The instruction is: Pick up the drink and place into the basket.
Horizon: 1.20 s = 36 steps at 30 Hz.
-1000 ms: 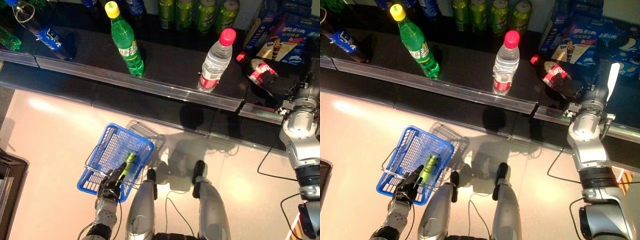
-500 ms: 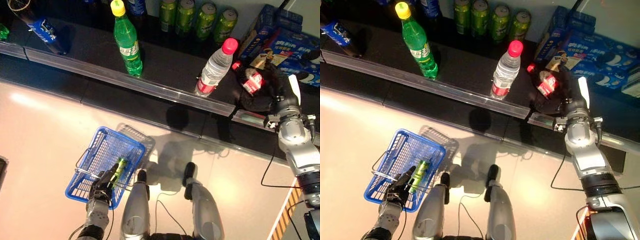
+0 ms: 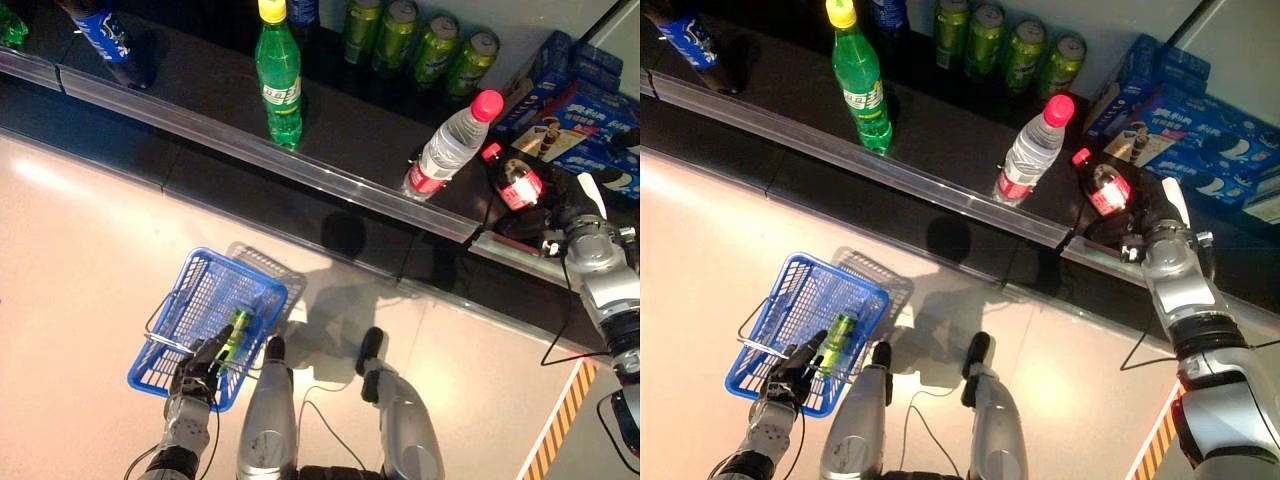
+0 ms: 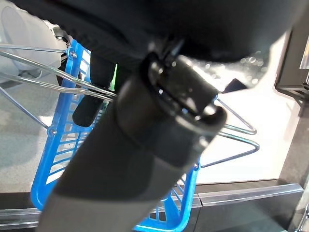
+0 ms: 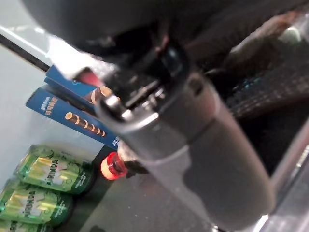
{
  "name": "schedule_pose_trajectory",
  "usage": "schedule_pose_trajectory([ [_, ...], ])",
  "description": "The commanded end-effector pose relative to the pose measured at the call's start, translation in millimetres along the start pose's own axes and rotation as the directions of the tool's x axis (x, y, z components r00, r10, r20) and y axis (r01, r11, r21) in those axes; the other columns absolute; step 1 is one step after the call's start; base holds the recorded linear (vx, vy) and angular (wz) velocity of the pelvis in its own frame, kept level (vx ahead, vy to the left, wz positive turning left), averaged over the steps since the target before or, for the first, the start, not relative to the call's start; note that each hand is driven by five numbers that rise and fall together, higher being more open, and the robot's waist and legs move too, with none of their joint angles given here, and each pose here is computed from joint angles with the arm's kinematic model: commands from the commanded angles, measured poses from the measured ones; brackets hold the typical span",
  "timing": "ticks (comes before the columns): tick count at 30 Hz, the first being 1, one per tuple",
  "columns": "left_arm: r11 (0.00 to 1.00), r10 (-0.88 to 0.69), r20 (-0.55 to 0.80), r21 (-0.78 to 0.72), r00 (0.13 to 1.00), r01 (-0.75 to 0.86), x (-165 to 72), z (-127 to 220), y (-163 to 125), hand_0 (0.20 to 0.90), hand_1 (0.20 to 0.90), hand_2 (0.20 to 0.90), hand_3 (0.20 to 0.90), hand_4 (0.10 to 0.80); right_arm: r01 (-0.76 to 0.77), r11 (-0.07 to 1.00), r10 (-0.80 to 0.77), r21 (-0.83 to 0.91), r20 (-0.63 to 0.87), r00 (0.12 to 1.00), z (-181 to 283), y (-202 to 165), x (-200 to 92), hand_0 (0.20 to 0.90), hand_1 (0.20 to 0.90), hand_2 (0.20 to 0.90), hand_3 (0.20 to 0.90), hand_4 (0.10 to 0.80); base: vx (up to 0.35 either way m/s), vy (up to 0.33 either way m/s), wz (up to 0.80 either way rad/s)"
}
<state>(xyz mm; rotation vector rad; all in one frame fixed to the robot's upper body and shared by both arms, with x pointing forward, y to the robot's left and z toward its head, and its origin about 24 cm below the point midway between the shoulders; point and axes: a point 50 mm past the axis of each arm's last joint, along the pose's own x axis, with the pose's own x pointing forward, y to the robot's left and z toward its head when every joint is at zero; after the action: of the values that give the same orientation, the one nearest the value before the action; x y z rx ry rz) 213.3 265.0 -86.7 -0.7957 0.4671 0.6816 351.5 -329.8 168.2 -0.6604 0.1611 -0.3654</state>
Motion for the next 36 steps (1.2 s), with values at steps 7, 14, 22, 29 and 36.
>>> schedule_pose_trajectory([
  [7,0.993,-0.097,0.083,0.079,0.992,0.091,-4.2,21.2,0.9,0.300,0.300,0.300,0.200,0.100,-0.016,0.998,0.010,-0.060,-0.107,0.994,1.9,-36.0,9.3,0.300,0.300,0.300,0.200,0.100,0.036,0.000,0.02],
  [14,0.992,-0.108,0.081,0.066,0.991,0.103,-4.6,20.6,0.4,0.300,0.300,0.300,0.200,0.100,-0.036,0.997,0.025,-0.076,-0.138,0.990,-7.2,-38.4,8.9,0.300,0.300,0.300,0.200,0.100,-0.039,0.036,0.01],
  [22,0.996,-0.090,0.087,0.038,0.992,0.087,-5.9,20.1,4.3,0.300,0.300,0.300,0.200,0.100,0.027,0.996,-0.035,-0.085,-0.086,0.996,-9.5,-45.0,4.4,0.300,0.300,0.300,0.200,0.100,-0.017,0.030,0.01],
  [29,1.000,-0.018,0.100,-0.013,0.995,0.019,-12.4,17.0,24.4,0.300,0.300,0.300,0.200,0.100,0.100,0.988,-0.090,-0.115,0.086,0.992,-4.2,-40.5,-15.7,0.300,0.300,0.300,0.200,0.100,0.006,0.034,-0.01],
  [36,0.995,0.059,0.120,-0.089,0.991,-0.048,-21.5,11.0,46.1,0.300,0.300,0.300,0.200,0.100,0.209,0.975,-0.181,-0.079,0.269,0.946,0.1,-35.1,-48.9,0.300,0.300,0.300,0.200,0.100,0.016,0.030,-0.07],
])
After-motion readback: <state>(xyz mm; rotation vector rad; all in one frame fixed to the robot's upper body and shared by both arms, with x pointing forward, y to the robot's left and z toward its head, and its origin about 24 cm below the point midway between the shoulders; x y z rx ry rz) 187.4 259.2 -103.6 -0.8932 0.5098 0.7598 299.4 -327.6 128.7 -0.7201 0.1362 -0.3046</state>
